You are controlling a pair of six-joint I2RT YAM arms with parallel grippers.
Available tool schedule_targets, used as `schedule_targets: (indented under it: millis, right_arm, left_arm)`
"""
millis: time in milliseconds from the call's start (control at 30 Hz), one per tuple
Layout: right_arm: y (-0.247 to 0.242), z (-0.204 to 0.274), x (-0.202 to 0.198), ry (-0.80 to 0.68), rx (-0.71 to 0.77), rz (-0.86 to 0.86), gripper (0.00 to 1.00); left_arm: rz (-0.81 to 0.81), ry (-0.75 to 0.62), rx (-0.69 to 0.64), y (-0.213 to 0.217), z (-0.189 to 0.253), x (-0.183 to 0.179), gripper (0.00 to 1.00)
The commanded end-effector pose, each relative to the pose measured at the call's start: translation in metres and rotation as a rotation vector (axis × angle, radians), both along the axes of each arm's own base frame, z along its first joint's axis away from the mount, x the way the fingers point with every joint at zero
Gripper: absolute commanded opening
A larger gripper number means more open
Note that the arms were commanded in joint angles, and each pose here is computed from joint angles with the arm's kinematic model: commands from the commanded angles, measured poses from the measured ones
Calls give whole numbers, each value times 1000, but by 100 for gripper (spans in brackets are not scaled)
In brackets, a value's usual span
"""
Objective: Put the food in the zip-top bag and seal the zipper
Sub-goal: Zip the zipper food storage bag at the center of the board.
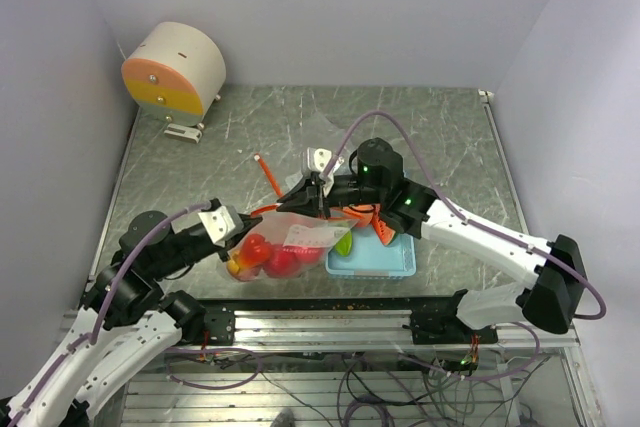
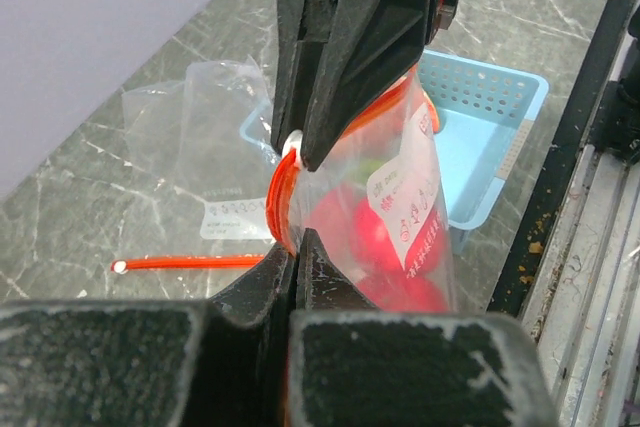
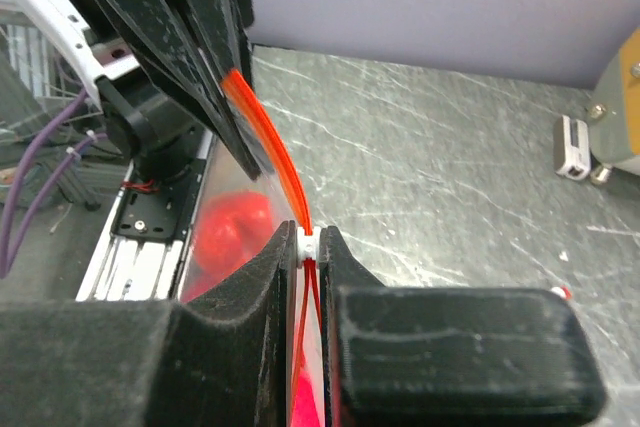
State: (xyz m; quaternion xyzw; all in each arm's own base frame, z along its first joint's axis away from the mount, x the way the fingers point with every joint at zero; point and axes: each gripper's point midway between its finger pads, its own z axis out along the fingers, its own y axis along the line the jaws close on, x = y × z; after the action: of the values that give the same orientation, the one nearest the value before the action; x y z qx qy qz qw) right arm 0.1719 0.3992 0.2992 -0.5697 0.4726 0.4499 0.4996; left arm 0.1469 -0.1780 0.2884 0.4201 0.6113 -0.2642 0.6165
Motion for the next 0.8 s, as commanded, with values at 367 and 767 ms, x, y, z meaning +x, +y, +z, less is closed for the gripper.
schedule_targets:
  millis: [367,767]
  right_arm:
    - [-52,-33,62,-23,-112,-257,0]
    - [-86,-59,108,25,-125,-417,4]
  left_arm:
    - [436,-147,-124,86,74,12,7]
    - [661,-222,-182,142,91,4,7]
